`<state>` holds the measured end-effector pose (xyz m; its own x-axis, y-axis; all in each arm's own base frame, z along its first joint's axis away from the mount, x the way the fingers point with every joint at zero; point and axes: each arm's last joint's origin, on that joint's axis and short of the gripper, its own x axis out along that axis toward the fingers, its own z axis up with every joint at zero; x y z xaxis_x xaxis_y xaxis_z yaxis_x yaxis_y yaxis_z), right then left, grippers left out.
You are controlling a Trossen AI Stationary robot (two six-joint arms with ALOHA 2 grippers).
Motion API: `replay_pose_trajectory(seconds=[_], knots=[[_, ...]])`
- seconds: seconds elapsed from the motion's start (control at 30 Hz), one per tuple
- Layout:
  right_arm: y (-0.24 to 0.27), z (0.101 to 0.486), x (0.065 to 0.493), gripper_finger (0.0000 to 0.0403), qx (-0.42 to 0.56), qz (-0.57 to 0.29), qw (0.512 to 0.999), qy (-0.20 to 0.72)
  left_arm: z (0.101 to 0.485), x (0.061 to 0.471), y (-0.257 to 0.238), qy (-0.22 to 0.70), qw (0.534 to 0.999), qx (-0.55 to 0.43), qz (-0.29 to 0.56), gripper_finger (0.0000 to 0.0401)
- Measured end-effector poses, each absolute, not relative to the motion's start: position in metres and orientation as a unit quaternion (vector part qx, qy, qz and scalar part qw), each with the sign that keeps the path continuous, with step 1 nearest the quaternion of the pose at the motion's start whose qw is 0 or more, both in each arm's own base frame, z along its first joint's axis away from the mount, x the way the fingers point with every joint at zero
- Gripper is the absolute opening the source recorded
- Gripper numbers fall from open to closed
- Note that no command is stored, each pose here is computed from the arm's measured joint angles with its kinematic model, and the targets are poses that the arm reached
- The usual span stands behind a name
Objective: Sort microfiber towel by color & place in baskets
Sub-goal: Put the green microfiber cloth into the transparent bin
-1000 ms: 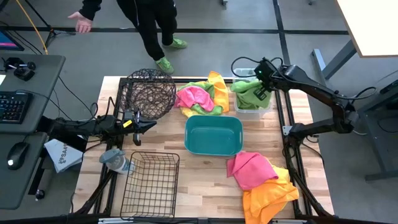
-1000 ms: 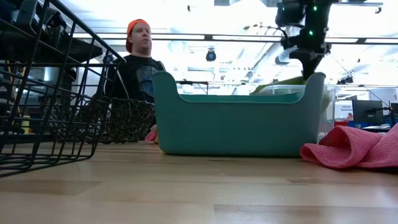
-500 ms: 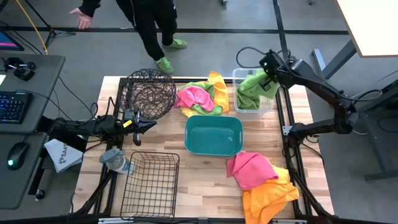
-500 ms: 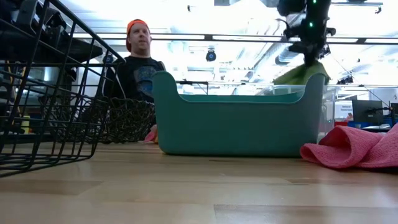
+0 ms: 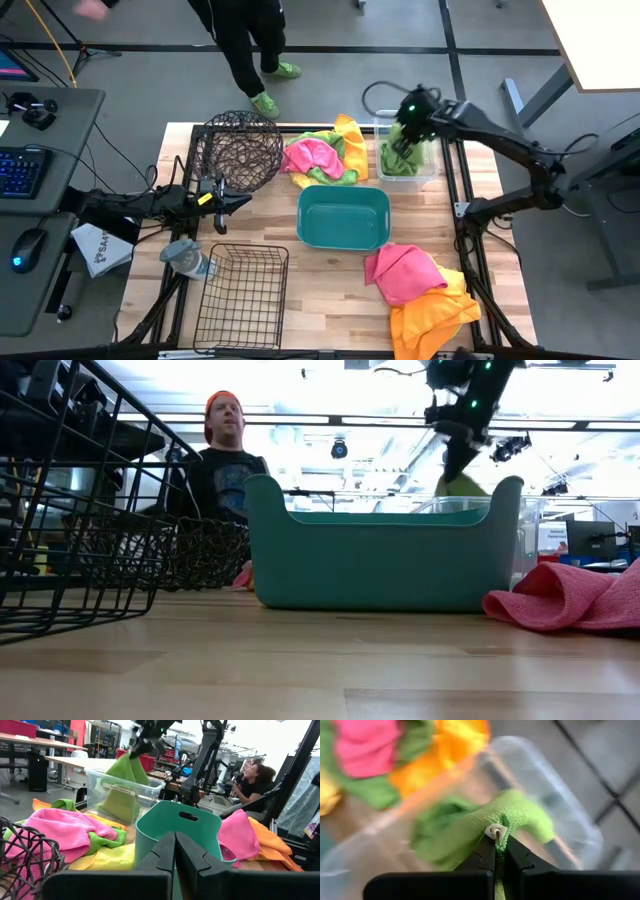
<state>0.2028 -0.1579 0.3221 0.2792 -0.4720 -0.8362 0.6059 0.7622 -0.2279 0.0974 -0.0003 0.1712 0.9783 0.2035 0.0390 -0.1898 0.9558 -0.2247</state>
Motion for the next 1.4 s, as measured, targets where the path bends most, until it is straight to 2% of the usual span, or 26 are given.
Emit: replay_pose_trajectory(seconds=[0.13, 0.37, 0.5, 0.6, 0.77, 1.03, 1.13, 1.3, 1.4], knots=[[-0.16, 0.286, 0.215, 0.0, 0.066, -0.309, 0.795, 0.519, 0.171, 0.097, 0.0, -0.031, 0.988, -0.111, 0.099, 0.0], [-0.167, 0.228, 0.206, 0.0, 0.105, -0.256, 0.782, 0.558, 0.171, 0.097, 0.0, -0.031, 0.988, -0.111, 0.1, 0.0], [-0.167, 0.211, 0.196, 0.0, 0.144, -0.23, 0.787, 0.554, 0.171, 0.097, 0.0, -0.031, 0.988, -0.111, 0.1, 0.0], [-0.171, 0.205, 0.192, 0.0005, 0.16, -0.243, 0.774, 0.563, 0.171, 0.097, 0.0, -0.031, 0.988, -0.111, 0.099, 0.0], [-0.18, 0.225, 0.193, 0.005, 0.172, -0.261, 0.784, 0.536, 0.171, 0.097, 0.0, -0.031, 0.988, -0.111, 0.1, 0.0], [-0.188, 0.278, 0.2, 0.019, 0.158, -0.262, 0.804, 0.51, 0.171, 0.097, 0.0, -0.031, 0.988, -0.111, 0.101, 0.0], [-0.185, 0.297, 0.198, 0.0228, 0.156, -0.239, 0.803, 0.523, 0.171, 0.097, 0.0, -0.031, 0.988, -0.111, 0.101, 0.0], [-0.18, 0.325, 0.196, 0.0251, 0.178, -0.202, 0.815, 0.513, 0.171, 0.097, 0.0, -0.031, 0.988, -0.111, 0.101, 0.0], [-0.18, 0.344, 0.206, 0.0252, 0.233, -0.156, 0.859, 0.428, 0.171, 0.097, 0.0, -0.031, 0.988, -0.111, 0.101, 0.0]])
